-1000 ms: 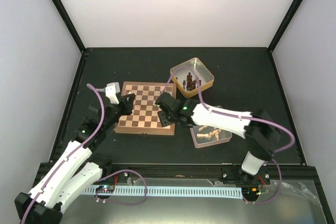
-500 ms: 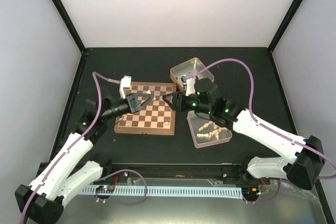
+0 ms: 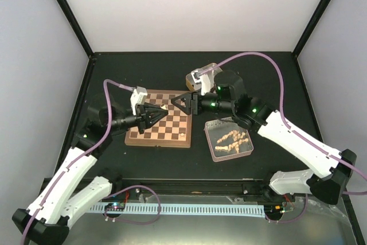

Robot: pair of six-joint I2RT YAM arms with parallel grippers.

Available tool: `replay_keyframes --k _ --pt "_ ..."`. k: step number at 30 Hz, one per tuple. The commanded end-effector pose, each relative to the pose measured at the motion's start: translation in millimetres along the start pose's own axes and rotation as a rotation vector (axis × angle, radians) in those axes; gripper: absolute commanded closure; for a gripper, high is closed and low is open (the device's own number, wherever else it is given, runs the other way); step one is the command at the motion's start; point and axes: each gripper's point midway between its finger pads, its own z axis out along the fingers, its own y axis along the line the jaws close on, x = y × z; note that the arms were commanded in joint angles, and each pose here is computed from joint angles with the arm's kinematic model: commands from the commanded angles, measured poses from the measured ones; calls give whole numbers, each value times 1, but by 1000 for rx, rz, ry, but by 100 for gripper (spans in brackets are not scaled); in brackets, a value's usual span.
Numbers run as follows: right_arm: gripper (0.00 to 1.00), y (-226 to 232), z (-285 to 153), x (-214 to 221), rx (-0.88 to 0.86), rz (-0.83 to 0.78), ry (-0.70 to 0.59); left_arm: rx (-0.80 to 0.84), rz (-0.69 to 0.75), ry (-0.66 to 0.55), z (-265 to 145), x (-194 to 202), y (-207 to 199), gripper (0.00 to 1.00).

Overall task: Set up the chess pieces on the board
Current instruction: Place the chess piece on the chessboard.

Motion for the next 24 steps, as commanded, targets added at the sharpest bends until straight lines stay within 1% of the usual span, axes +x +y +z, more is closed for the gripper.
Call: replay_keyframes --k 1,5,8,11,14,20,24 --pt "42 0 4 6 39 -30 98 -62 235 47 -3 -5 2 97" --pt "44 -1 11 7 86 -64 143 -130 306 127 0 5 18 97" --pt "44 -7 16 10 124 -71 173 -175 407 171 2 11 29 97" --pt "46 -7 22 13 128 -73 203 -264 488 211 4 8 43 97" --pt "46 -7 29 16 119 -63 214 -302 547 251 6 8 52 98" --pt "51 -18 46 28 136 -42 265 -282 592 303 15 19 55 98" --pt "57 -21 53 30 139 -31 277 -263 605 325 18 26 54 97"
